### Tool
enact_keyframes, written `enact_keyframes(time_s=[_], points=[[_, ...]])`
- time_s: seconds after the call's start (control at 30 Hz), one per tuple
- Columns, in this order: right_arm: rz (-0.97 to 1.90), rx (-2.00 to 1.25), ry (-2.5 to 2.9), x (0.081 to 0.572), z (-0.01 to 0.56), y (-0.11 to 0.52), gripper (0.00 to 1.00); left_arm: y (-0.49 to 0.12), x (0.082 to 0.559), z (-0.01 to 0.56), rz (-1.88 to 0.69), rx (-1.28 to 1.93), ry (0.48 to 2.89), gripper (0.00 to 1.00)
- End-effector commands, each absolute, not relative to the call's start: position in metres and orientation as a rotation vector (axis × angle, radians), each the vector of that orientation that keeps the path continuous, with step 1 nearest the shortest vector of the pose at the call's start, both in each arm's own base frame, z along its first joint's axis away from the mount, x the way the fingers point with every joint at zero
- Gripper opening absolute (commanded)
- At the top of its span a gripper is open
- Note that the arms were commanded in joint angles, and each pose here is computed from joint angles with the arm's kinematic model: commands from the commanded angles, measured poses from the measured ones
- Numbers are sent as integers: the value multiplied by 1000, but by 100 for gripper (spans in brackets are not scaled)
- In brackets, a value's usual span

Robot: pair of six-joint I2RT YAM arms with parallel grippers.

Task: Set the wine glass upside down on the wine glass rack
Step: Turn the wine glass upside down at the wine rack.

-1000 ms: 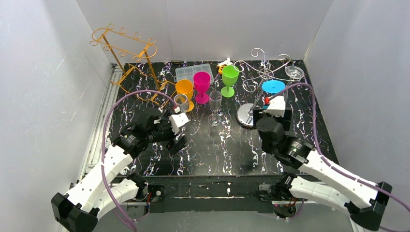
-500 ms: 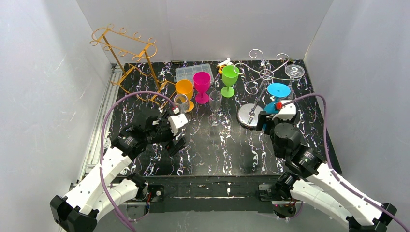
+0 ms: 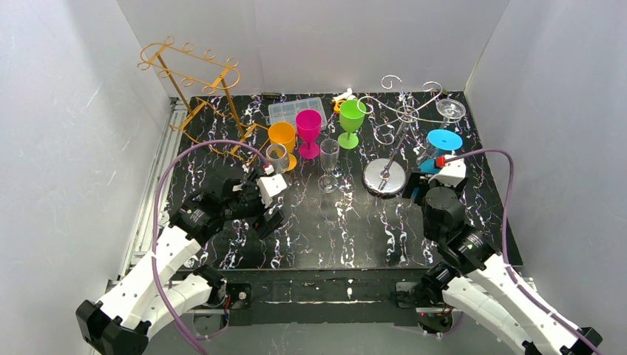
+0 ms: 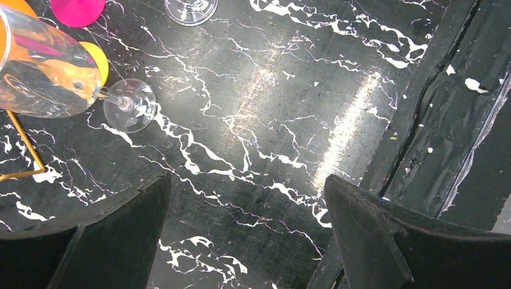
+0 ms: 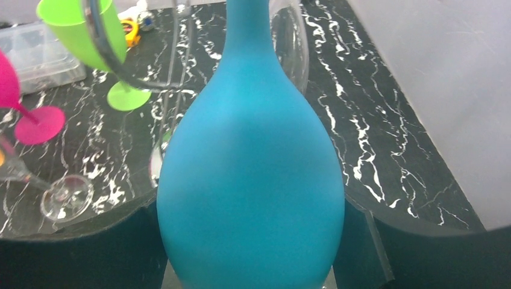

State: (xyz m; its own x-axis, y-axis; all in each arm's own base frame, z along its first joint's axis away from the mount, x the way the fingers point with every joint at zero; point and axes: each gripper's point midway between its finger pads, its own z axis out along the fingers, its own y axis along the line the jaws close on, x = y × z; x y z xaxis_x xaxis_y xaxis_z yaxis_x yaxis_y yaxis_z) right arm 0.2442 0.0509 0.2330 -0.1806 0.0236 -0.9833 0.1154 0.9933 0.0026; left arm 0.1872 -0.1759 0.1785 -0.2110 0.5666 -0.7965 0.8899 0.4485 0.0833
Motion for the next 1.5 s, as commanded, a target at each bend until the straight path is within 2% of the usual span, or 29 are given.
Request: enact_keyframes(time_s=[0.0, 0.2, 0.6, 0.87, 1.47], points=[[-74, 193, 1725, 262, 240, 44, 85, -175, 181, 182, -526, 1237, 1886, 98], [15, 213, 1739, 281, 233, 38, 83, -172, 180, 181, -508, 1247, 1878, 98], [182, 53, 1749, 289, 226, 70, 84, -169, 178, 174, -493, 1267, 1881, 98], [233, -29, 1725, 295, 235, 82, 81, -168, 177, 170, -490, 1276, 1879, 98], [296, -177, 1687, 278, 257, 97, 78, -171, 179, 172, -502, 1269, 1884, 98]])
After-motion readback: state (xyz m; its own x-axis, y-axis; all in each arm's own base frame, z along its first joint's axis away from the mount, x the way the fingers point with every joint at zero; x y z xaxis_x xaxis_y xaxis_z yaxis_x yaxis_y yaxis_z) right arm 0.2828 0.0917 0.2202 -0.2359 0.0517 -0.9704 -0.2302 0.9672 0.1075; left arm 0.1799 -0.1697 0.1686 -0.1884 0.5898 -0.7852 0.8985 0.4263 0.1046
